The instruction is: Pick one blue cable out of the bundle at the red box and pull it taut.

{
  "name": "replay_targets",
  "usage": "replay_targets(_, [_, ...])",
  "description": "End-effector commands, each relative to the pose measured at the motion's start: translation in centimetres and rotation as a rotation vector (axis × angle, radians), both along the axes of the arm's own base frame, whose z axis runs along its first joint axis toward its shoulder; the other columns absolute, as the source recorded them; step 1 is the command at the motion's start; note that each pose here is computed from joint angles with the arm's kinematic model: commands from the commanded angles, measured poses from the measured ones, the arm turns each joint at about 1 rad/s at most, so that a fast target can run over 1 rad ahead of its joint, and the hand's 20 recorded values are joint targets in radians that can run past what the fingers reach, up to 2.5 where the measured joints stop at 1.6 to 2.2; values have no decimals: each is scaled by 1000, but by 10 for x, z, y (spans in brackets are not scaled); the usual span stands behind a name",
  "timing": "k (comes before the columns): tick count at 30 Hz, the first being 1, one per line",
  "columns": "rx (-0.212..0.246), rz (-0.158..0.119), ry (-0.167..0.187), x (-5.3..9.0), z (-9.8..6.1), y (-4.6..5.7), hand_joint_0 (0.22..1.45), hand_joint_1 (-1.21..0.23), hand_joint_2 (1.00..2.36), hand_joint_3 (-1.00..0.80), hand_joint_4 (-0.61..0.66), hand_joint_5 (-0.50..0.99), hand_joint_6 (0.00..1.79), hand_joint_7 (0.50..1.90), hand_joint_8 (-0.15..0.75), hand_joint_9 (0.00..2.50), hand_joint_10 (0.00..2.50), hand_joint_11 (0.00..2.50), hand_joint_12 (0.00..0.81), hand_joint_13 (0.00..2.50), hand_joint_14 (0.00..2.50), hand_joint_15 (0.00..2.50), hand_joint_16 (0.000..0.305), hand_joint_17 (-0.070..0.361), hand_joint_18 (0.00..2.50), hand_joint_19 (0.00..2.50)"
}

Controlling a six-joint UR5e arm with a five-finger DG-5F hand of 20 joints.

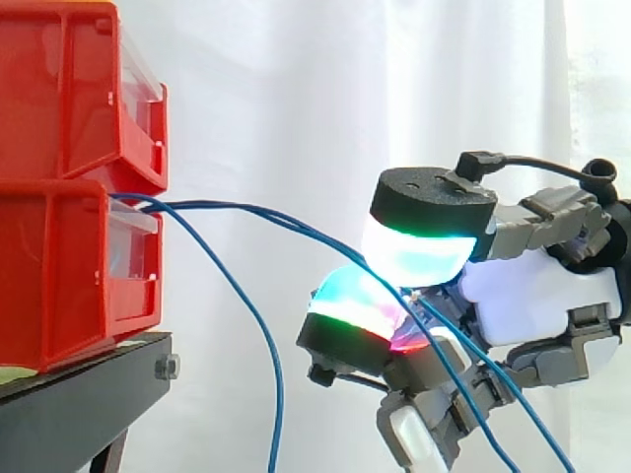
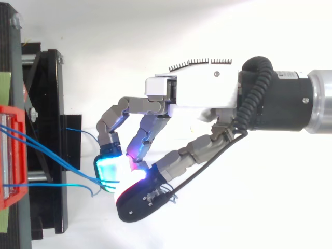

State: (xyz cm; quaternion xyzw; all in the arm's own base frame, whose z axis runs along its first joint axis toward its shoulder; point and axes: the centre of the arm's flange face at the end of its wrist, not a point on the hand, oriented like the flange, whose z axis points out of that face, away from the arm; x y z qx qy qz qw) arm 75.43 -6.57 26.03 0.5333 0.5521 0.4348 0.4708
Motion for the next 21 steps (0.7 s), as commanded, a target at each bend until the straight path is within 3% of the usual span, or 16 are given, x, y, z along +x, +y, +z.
replay_targets(1, [0, 0, 0, 0, 0, 0, 613, -791, 1008, 3, 103, -152, 902, 1120, 392, 1099, 8, 1180, 425, 920, 17, 579, 61, 137, 795, 455])
replay_targets(12, [6, -10, 0, 0, -1, 0, 591, -659, 1070, -48, 89, -158, 870, 1061, 393, 1057, 10, 1010, 443, 880, 15, 520, 66, 149, 783, 450])
replay_targets(18, [6, -12, -3, 0, 0, 0, 560, -586, 1242, -91, 102, -158, 854, 1025, 400, 1047, 10, 986, 446, 862, 16, 510, 67, 151, 778, 448])
replay_targets(21, [7, -18, -10, 1, 1, 1, 558, -578, 1264, -96, 121, -158, 846, 1017, 403, 1033, 10, 979, 446, 860, 16, 512, 68, 152, 772, 442])
